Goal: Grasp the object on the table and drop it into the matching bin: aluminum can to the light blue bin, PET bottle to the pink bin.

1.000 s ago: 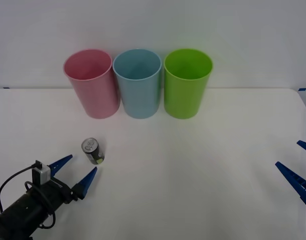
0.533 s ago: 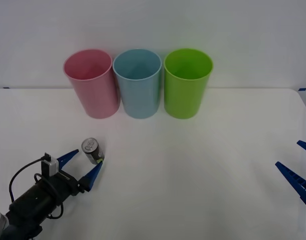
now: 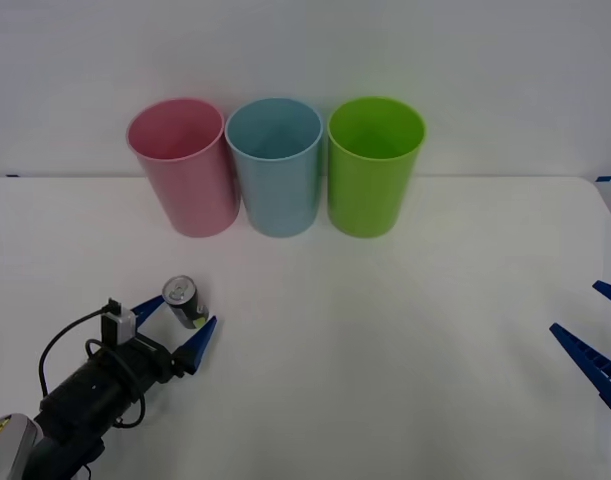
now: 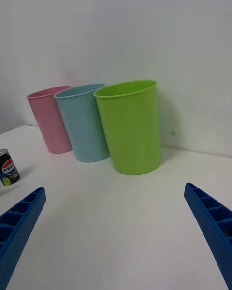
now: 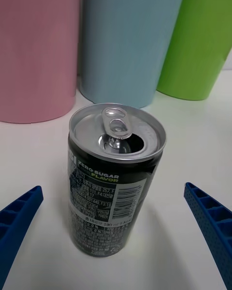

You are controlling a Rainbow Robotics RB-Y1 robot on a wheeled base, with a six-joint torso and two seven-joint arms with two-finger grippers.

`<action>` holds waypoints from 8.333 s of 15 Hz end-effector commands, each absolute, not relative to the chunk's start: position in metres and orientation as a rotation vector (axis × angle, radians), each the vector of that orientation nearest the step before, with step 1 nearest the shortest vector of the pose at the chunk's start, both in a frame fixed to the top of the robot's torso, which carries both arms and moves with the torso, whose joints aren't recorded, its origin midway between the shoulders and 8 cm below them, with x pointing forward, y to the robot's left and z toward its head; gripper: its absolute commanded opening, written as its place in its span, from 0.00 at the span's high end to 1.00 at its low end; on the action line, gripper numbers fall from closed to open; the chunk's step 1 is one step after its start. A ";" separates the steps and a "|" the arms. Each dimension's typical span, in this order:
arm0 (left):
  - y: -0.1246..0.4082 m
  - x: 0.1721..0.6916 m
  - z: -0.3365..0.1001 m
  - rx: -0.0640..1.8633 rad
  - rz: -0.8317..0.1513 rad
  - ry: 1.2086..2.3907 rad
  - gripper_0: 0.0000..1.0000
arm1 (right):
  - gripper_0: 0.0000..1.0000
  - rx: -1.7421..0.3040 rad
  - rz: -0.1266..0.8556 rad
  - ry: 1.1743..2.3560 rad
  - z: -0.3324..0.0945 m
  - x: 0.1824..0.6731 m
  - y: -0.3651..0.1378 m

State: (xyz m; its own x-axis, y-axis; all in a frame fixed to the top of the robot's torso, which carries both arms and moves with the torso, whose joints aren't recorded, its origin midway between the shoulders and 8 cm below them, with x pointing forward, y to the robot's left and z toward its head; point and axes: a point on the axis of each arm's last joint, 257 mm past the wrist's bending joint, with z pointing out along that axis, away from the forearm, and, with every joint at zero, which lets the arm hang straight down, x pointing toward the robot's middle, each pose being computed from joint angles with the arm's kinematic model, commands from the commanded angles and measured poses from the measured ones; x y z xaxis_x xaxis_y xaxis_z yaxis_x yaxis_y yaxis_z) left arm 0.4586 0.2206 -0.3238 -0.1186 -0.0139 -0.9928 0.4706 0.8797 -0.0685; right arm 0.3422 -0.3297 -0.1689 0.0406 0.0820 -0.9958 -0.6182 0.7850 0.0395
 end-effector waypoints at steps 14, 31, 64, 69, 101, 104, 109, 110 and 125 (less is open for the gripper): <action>0.203 0.479 -0.327 0.361 -0.419 1.657 0.00 | 0.00 -0.465 0.567 1.441 -0.169 0.342 -0.330; 0.214 0.476 -0.322 0.351 -0.418 1.639 1.00 | 0.00 -0.465 0.567 1.441 -0.169 0.342 -0.330; 0.208 0.486 -0.054 0.216 -0.537 1.259 0.99 | 0.00 -0.465 0.567 1.441 -0.169 0.342 -0.330; 0.170 0.529 -0.042 0.244 -0.599 1.250 0.99 | 0.00 -0.465 0.567 1.441 -0.169 0.342 -0.330; 0.072 0.666 0.017 0.380 -0.520 1.311 0.98 | 0.00 -0.465 0.567 1.441 -0.169 0.342 -0.330; 0.070 0.666 0.015 0.384 -0.520 1.313 0.96 | 0.00 -0.465 0.567 1.441 -0.169 0.342 -0.330; 0.068 0.665 0.016 0.388 -0.523 1.310 0.00 | 0.00 -0.465 0.567 1.441 -0.169 0.342 -0.330; 0.068 0.665 0.017 0.388 -0.523 1.309 0.00 | 0.00 -0.465 0.567 1.441 -0.169 0.342 -0.330; 0.076 0.654 0.001 0.348 -0.630 1.320 0.00 | 0.00 -0.465 0.567 1.441 -0.169 0.342 -0.330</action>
